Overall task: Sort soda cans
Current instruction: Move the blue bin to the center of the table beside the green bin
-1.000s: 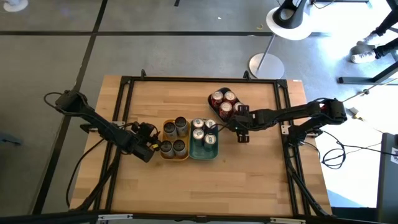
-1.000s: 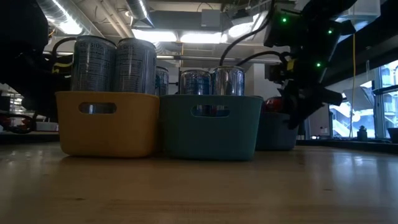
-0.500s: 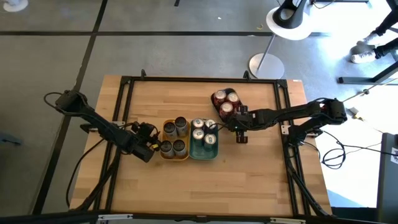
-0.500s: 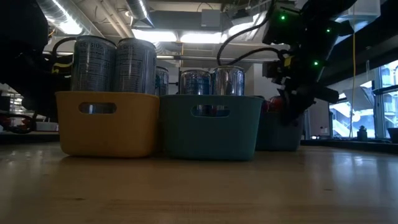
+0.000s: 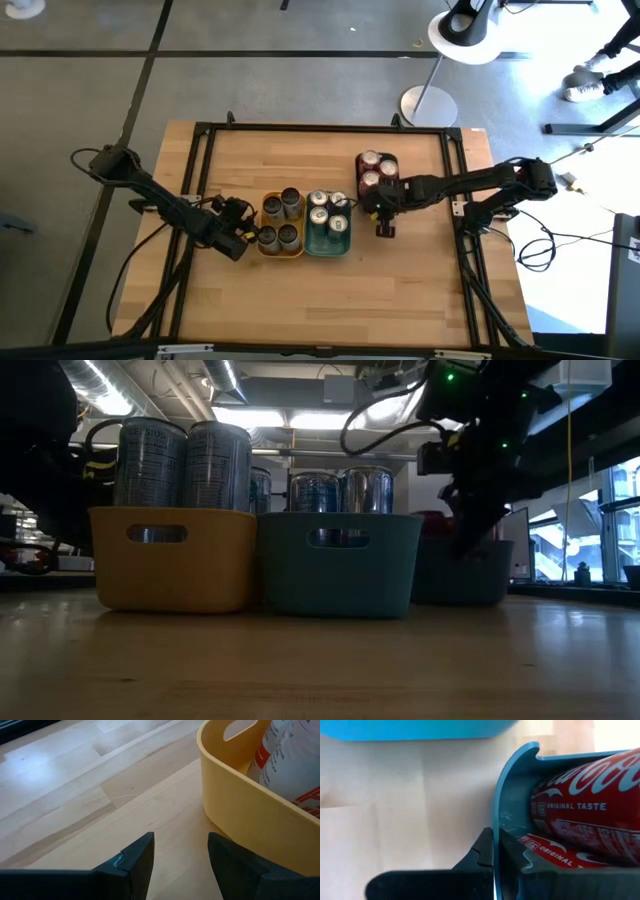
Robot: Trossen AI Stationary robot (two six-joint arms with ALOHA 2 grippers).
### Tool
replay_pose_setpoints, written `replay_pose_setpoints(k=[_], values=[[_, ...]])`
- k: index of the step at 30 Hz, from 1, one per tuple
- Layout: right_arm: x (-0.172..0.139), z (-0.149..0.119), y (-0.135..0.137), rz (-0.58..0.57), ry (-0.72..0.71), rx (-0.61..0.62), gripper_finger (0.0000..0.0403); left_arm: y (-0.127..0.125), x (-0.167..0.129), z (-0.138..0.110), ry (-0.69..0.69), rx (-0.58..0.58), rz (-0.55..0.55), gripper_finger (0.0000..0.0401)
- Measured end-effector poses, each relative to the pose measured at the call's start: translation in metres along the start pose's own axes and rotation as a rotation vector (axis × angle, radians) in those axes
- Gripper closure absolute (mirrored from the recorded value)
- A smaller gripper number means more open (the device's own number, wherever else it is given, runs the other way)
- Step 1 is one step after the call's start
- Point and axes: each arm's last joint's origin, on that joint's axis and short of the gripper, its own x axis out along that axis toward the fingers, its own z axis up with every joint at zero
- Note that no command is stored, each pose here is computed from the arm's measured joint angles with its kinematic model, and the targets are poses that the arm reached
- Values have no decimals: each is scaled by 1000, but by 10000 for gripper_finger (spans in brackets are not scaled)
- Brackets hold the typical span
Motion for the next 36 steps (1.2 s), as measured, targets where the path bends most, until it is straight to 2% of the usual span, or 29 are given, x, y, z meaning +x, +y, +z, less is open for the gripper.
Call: replay_pose_setpoints(k=[7,23,29,36], values=[[-4,-2,32,49,-10,-24,399,0,0,0,0,2,0,224],[-18,-11,99,171,-69,93,398,0,0,0,0,2,0,224],[-21,-13,111,203,-88,148,398,0,0,0,0,2,0,224],[-21,-12,110,190,-105,155,392,0,0,0,0,2,0,224]])
